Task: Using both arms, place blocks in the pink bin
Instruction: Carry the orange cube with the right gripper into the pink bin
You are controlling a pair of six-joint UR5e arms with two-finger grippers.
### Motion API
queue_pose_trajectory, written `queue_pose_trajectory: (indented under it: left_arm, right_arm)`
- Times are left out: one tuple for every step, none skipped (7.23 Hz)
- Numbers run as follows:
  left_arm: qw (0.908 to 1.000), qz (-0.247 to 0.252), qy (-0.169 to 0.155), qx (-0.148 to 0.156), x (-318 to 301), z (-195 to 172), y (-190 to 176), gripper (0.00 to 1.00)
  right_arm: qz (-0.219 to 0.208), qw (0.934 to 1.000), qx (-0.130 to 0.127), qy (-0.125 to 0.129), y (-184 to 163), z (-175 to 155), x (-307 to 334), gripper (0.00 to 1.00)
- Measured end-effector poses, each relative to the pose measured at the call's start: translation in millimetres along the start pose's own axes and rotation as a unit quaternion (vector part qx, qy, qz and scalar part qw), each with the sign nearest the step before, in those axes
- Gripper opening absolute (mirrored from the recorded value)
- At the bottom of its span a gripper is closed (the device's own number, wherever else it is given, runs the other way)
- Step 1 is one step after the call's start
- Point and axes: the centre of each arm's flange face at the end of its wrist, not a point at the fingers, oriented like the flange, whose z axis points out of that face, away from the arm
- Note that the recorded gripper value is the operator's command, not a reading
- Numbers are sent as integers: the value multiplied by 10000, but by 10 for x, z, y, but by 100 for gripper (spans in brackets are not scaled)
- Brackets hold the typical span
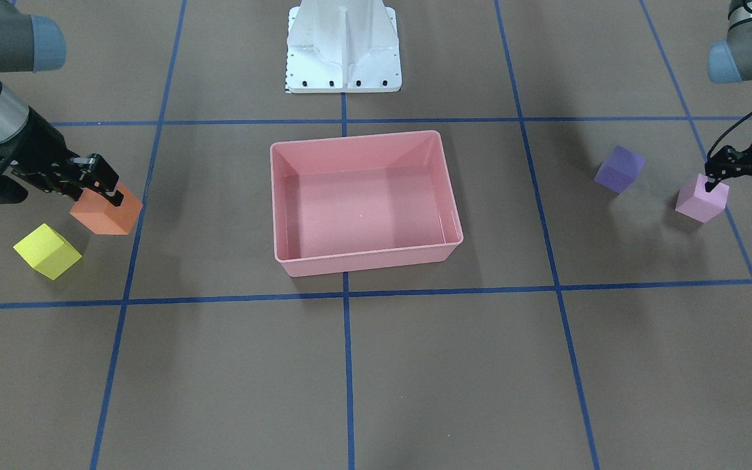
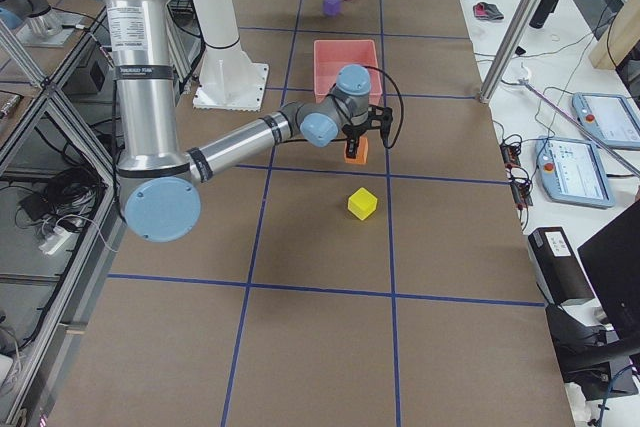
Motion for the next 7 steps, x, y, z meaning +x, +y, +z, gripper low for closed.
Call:
queue_pose_trajectory:
  left_arm:
    - [9999,30,109,-64,18,39,25,100]
    - [9997,37,214,-123,39,69,44,100]
    - [9995,41,265,-171,48,105,55,100]
    - [9993,51,290,-210,62,141,56,100]
    - [9992,72,311,-239,89,171,50,100]
    - [9991,89,321,-263,108,197,46,99]
    - [9990,109,327,-298,126,233,49,93]
  right_arm:
    - [229,9997,-71,-94,75,19,-442,0]
    - [362,9992,-125,-150,187,72,-786,0]
    - [449,9987,-130,-184,341,162,-1105,0]
    - [544,9982,-135,-209,517,251,-1405,0]
    - [607,9978,-154,-221,713,345,-1667,0]
    - [605,9978,-164,-221,918,455,-1858,0]
    - [570,9980,-174,-213,1124,574,-2011,0]
